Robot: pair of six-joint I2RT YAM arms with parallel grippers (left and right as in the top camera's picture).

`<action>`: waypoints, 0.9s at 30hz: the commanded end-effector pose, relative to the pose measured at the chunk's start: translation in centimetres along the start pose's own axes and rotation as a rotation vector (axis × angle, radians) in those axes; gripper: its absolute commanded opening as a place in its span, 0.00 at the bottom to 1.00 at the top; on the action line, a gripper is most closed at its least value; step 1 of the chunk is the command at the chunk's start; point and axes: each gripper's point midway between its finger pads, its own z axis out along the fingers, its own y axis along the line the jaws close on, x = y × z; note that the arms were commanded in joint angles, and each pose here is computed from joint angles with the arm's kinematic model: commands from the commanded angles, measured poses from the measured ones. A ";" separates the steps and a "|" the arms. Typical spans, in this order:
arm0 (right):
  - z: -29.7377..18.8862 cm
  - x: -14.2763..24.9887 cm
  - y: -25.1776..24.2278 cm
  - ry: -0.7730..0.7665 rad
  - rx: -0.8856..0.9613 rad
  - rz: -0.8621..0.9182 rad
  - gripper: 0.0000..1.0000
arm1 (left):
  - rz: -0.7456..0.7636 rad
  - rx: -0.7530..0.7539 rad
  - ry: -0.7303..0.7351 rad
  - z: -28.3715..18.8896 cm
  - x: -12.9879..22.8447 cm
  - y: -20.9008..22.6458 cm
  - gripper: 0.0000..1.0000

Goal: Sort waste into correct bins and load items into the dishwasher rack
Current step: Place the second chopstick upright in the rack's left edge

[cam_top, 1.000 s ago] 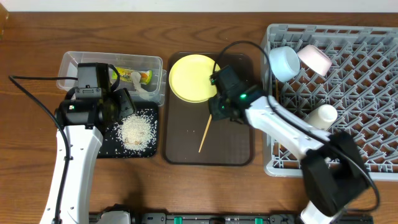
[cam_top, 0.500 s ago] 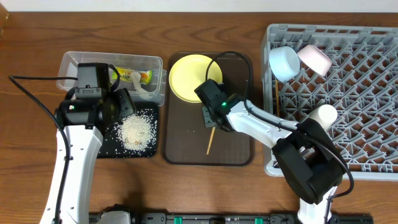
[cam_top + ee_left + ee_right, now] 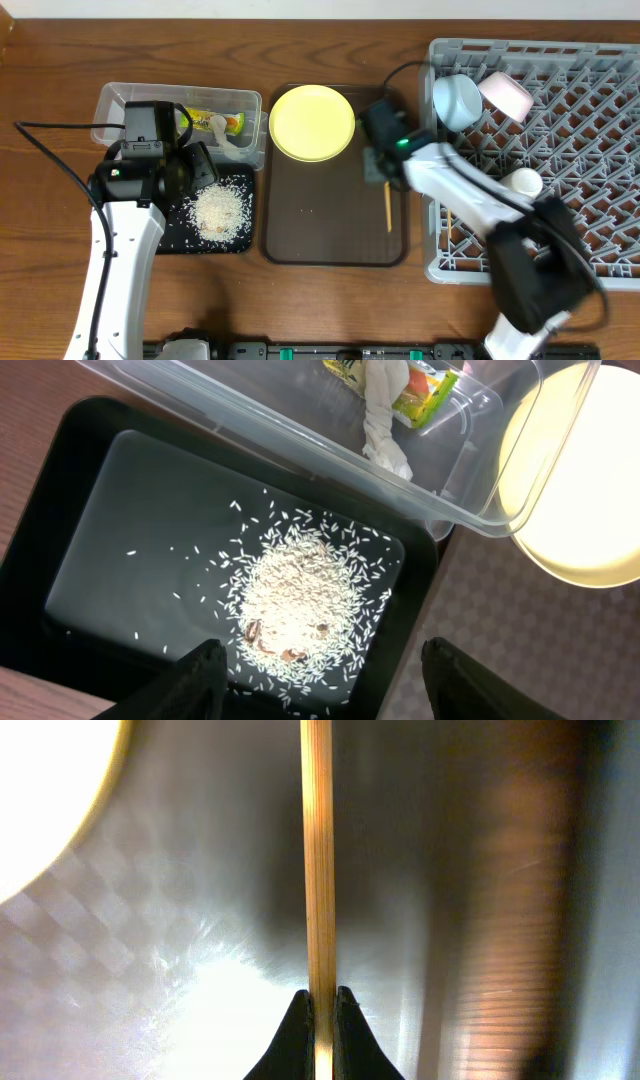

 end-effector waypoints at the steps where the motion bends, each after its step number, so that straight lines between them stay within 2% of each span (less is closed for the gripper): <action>1: -5.5 -3.8 -1.5 -0.149 -0.045 -0.034 0.01 | -0.010 -0.009 0.004 0.1 0.1 0.3 0.65; 5: -9.9 -5.4 -3.3 -0.237 -0.070 -0.052 0.01 | -0.010 -0.010 0.004 0.1 0.1 0.3 0.65; 10: -12.2 -4.9 -6.6 -0.229 -0.030 -0.045 0.01 | -0.010 -0.010 0.004 0.1 0.1 0.3 0.65; 18: -9.3 -1.8 -10.1 -0.043 0.062 -0.015 0.01 | -0.010 -0.010 0.004 0.1 0.1 0.3 0.65; 27: -5.4 -0.2 -10.7 0.081 0.101 -0.017 0.02 | -0.010 -0.009 0.003 0.1 0.1 0.3 0.65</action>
